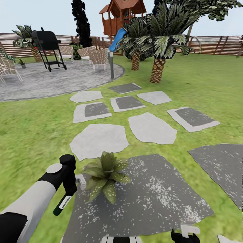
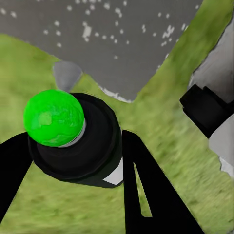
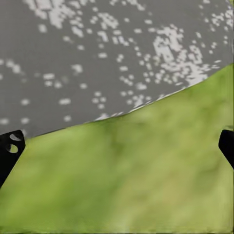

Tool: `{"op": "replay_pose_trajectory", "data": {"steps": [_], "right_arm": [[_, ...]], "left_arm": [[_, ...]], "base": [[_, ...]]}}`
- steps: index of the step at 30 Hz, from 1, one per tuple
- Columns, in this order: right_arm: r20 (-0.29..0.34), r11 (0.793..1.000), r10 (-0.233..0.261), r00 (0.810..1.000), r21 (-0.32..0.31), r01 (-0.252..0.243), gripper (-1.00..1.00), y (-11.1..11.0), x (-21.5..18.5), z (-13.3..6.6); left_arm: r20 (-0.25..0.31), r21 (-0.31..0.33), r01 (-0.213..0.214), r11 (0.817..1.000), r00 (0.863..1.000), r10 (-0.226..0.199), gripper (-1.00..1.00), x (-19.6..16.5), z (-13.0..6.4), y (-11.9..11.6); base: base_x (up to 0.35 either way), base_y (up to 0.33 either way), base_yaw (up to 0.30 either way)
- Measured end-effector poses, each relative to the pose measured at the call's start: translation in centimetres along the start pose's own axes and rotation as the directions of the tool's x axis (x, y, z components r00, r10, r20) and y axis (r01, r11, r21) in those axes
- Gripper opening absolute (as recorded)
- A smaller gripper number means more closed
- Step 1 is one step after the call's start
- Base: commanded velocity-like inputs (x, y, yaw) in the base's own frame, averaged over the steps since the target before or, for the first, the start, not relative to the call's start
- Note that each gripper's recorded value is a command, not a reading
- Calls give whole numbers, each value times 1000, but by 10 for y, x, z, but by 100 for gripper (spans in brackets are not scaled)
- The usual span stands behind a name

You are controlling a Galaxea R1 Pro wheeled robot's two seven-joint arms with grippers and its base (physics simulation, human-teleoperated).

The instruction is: Pick up the pesticide atomizer in the garden and spray insectifuge to fully cover both potted plants in the garden.

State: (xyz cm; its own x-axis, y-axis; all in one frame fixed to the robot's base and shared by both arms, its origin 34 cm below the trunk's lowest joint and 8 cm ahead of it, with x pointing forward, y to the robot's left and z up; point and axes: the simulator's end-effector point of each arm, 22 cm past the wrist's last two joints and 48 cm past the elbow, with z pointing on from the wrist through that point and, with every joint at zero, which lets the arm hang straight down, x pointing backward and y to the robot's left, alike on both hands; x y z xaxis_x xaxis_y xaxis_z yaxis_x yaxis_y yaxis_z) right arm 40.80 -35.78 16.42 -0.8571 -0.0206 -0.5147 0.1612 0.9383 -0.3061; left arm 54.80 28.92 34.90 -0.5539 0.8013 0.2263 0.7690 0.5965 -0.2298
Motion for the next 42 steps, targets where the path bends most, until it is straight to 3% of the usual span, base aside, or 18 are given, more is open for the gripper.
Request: {"op": "replay_pose_trajectory", "data": {"steps": [17,32,40,42], "right_arm": [[-18,1000,-6,1000,-1,6,100,2,9,1],[-18,1000,-7,1000,-2,7,100,2,9,2],[-19,1000,-7,1000,-2,7,100,2,10,2],[-20,1000,-7,1000,-2,7,100,2,10,2]], "left_arm": [[-5,20,-1,1000,1000,1,-100,-1,10,-1],[8,55,-28,998,1000,28,-100,-17,16,-20],[32,72,-23,997,999,21,-100,-20,16,-22],[91,137,2,991,996,-15,-100,-19,18,-26]], "base": [[96,310,-141],[52,25,-235],[-231,108,-267],[-312,198,-267]]}}
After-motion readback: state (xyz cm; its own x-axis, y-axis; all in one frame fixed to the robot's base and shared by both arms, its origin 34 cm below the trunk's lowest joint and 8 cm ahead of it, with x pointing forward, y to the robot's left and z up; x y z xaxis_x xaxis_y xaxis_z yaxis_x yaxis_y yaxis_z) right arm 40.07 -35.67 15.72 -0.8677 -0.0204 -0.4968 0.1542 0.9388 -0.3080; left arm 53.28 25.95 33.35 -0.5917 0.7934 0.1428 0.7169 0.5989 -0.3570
